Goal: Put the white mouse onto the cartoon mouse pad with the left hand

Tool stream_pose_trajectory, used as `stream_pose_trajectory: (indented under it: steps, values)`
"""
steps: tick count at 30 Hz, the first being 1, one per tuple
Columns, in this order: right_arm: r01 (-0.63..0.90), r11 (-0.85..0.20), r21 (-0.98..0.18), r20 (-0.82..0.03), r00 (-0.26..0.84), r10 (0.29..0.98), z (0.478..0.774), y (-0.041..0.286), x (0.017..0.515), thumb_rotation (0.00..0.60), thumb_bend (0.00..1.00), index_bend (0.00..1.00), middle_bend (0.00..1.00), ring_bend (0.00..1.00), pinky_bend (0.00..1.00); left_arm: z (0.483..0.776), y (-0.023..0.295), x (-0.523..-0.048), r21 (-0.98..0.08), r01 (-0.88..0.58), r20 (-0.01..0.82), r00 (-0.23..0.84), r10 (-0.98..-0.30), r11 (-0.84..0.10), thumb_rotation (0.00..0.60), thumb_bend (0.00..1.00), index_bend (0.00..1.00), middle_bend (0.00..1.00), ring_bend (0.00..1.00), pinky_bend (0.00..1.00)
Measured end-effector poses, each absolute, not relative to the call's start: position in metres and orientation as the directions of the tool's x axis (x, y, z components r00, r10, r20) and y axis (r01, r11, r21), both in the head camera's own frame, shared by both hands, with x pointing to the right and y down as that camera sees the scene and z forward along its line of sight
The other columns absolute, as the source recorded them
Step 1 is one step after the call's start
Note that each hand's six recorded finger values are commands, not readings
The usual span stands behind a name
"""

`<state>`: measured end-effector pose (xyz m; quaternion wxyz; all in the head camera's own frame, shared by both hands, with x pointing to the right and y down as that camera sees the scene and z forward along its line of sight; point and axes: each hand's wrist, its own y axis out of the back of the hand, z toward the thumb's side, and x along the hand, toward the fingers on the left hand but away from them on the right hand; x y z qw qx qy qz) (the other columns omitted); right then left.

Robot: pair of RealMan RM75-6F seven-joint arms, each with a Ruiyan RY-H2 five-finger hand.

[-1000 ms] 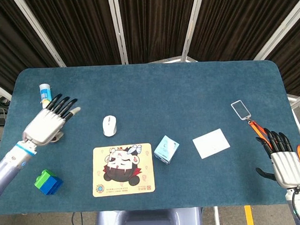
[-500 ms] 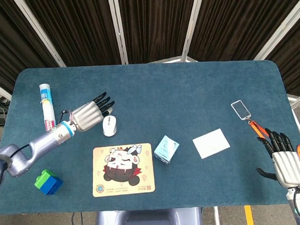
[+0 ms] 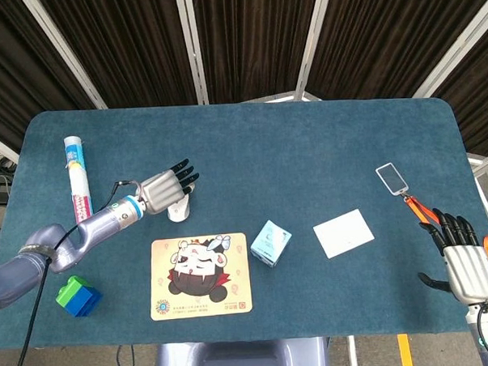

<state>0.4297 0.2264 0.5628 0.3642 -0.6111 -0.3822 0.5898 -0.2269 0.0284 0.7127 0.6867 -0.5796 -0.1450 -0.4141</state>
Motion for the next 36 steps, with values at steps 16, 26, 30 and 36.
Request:
stream_pose_trajectory:
  steps: [16, 26, 30, 36]
  values:
    - [0.043, -0.441, -0.896, -0.441, 0.008, 0.897, 0.562, 0.226, 0.43, 0.6, 0.07, 0.16, 0.0, 0.0, 0.0, 0.74, 0.04, -0.211, -0.675, 0.737, 0.69, 0.621, -0.373, -0.021, 0.6, 0.18, 0.18, 0.0, 0.0, 0.0]
    - [0.046, -0.439, -0.897, -0.44, 0.004, 0.898, 0.562, 0.226, 0.43, 0.6, 0.08, 0.16, 0.0, 0.0, 0.0, 0.749, 0.045, -0.204, -0.685, 0.729, 0.68, 0.632, -0.371, -0.015, 0.6, 0.18, 0.27, 0.0, 0.0, 0.0]
    - [0.045, -0.437, -0.899, -0.437, 0.004, 0.9, 0.562, 0.226, 0.43, 0.6, 0.08, 0.16, 0.0, 0.0, 0.0, 0.752, 0.047, -0.204, -0.684, 0.73, 0.682, 0.632, -0.369, -0.013, 0.6, 0.18, 0.37, 0.0, 0.0, 0.0]
    - [0.047, -0.433, -0.9, -0.433, 0.003, 0.901, 0.562, 0.226, 0.43, 0.6, 0.08, 0.16, 0.0, 0.0, 0.0, 0.752, 0.047, -0.205, -0.697, 0.717, 0.671, 0.639, -0.377, -0.025, 0.6, 0.19, 0.42, 0.0, 0.0, 0.0]
